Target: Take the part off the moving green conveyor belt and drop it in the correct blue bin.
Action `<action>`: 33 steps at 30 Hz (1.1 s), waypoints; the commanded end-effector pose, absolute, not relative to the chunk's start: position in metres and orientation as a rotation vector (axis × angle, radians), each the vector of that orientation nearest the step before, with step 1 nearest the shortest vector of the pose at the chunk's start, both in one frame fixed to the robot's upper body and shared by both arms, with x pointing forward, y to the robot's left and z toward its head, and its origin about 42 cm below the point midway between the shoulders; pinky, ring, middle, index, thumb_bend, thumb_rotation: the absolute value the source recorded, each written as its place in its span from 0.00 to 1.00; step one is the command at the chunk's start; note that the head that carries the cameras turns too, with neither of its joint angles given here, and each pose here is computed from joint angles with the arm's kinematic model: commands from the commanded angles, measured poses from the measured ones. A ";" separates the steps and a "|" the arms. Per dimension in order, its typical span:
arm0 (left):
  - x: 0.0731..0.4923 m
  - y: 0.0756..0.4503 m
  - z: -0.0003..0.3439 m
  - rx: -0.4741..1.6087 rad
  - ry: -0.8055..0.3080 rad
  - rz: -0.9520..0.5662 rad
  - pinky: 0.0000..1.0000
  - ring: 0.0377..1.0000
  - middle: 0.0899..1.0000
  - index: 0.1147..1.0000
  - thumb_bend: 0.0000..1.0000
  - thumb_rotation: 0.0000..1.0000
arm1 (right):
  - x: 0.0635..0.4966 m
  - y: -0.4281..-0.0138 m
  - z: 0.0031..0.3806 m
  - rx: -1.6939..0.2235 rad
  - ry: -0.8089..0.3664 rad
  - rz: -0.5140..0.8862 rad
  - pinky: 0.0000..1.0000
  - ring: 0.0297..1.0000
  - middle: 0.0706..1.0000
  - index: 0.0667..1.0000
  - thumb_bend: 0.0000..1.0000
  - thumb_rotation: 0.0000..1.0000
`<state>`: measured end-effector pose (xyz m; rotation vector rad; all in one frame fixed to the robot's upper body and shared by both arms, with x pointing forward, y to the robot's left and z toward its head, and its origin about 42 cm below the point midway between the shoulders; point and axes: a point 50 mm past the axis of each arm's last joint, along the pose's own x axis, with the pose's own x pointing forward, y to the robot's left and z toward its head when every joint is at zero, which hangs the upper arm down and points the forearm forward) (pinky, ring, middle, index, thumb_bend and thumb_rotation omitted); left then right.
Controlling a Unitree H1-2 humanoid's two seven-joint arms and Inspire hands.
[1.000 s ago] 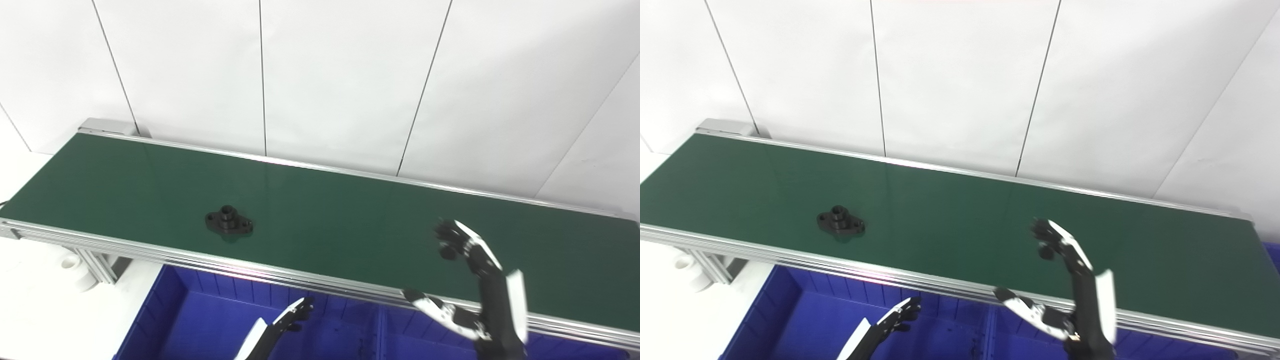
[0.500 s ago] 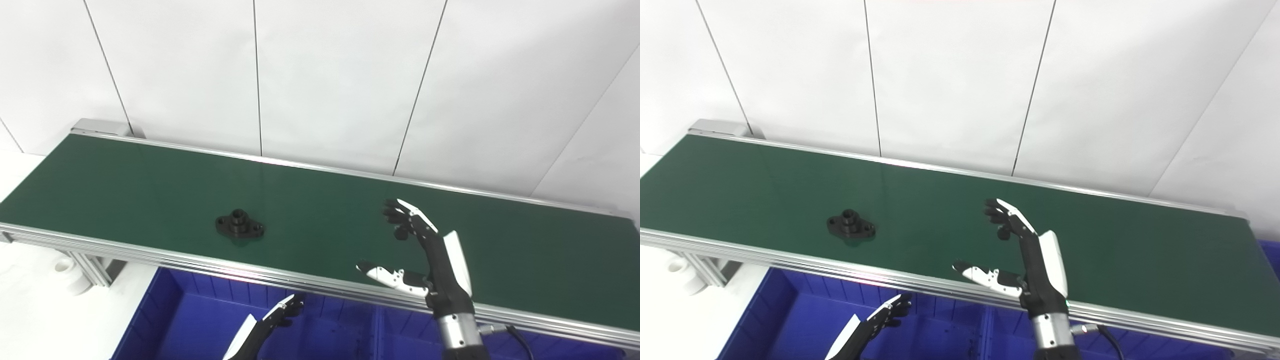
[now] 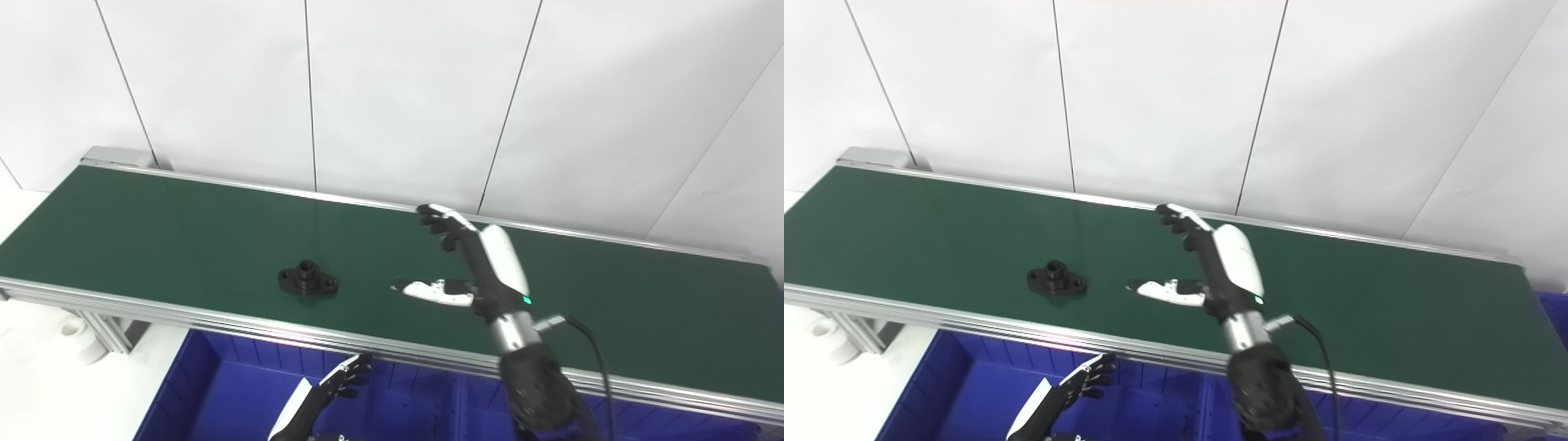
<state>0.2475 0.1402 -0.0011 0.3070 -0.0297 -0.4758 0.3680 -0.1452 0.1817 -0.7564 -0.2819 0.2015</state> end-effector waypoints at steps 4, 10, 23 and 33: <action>0.261 0.139 0.010 0.312 -0.102 -0.507 0.75 0.81 0.85 0.86 0.73 0.27 | 0.395 -0.135 0.188 -0.870 -0.271 0.210 0.69 0.75 0.76 0.79 0.82 0.33; 0.260 0.139 0.008 0.301 -0.089 -0.525 0.76 0.82 0.86 0.86 0.74 0.25 | 0.414 -0.130 0.177 -0.954 -0.209 0.232 0.72 0.77 0.77 0.79 0.81 0.30; 0.260 0.136 0.008 0.352 -0.110 -0.559 0.77 0.81 0.83 0.85 0.72 0.23 | 0.450 -0.113 0.172 -1.088 -0.165 0.285 0.73 0.78 0.79 0.79 0.81 0.30; 0.263 0.127 0.006 0.397 -0.141 -0.546 0.74 0.78 0.81 0.83 0.72 0.24 | 0.465 -0.107 0.174 -1.231 -0.172 0.316 0.71 0.75 0.77 0.79 0.81 0.31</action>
